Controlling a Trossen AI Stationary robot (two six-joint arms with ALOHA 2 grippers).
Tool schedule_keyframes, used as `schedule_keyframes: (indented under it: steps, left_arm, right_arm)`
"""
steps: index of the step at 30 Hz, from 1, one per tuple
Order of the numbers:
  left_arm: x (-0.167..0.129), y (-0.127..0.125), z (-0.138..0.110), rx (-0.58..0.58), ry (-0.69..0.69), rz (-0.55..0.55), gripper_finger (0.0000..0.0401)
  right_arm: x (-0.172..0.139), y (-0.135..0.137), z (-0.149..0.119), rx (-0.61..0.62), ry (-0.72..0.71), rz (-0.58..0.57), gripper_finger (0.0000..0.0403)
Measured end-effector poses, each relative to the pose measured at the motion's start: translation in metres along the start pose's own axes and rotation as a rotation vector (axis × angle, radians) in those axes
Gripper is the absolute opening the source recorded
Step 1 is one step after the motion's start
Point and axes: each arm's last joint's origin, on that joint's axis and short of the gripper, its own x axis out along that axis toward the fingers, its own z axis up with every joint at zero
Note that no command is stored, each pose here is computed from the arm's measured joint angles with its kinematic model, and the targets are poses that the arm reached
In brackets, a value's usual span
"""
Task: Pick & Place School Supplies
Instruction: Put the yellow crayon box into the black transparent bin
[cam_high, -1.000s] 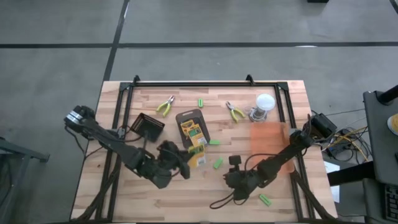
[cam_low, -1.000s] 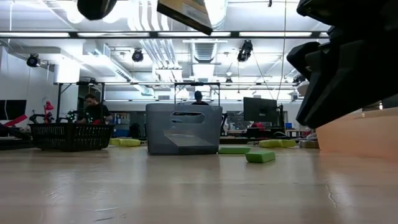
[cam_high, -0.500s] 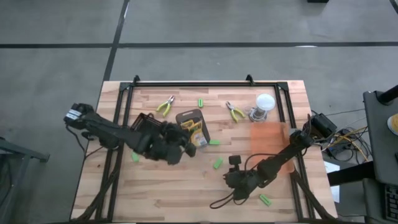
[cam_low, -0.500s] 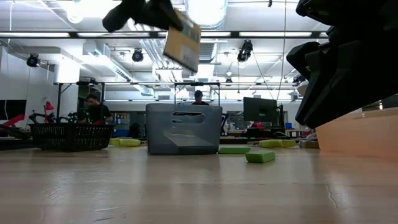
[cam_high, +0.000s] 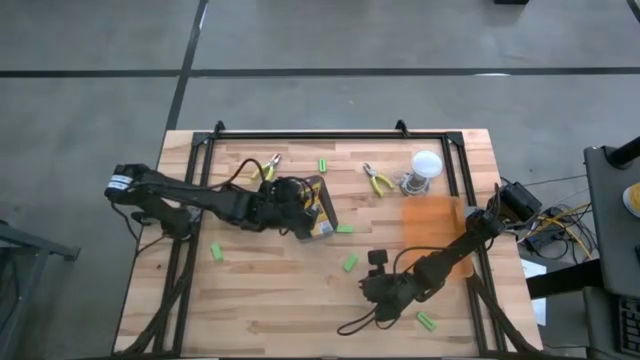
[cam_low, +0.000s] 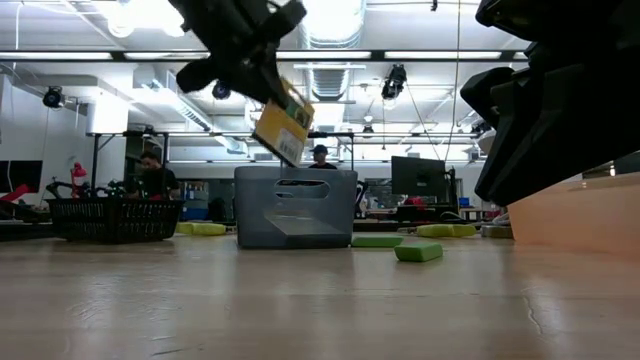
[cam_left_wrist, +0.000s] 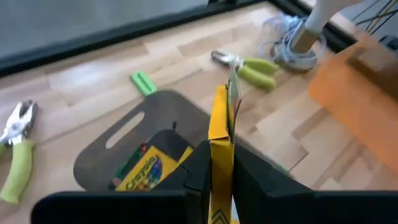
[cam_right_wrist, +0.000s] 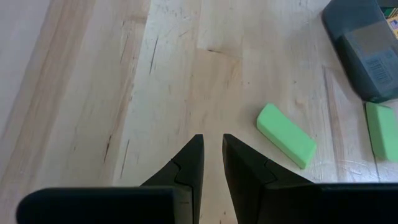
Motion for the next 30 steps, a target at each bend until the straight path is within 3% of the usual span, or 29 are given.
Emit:
schedule_keyframes:
  steps: [10,22,30]
  left_arm:
    - [0.025,0.027,-0.023,-0.070,0.092,0.056,0.0048]
    - [0.043,0.037,-0.039,-0.169,0.073,-0.050,0.0049]
    - [0.048,0.044,-0.043,-0.116,0.068,-0.027,0.0049]
  right_arm:
    - [0.000,0.000,0.000,0.002,0.001,0.000,0.0057]
    - [0.000,0.000,-0.001,0.002,0.001,0.000,0.0057]
    - [0.000,0.000,-0.001,0.002,0.000,0.000,0.0057]
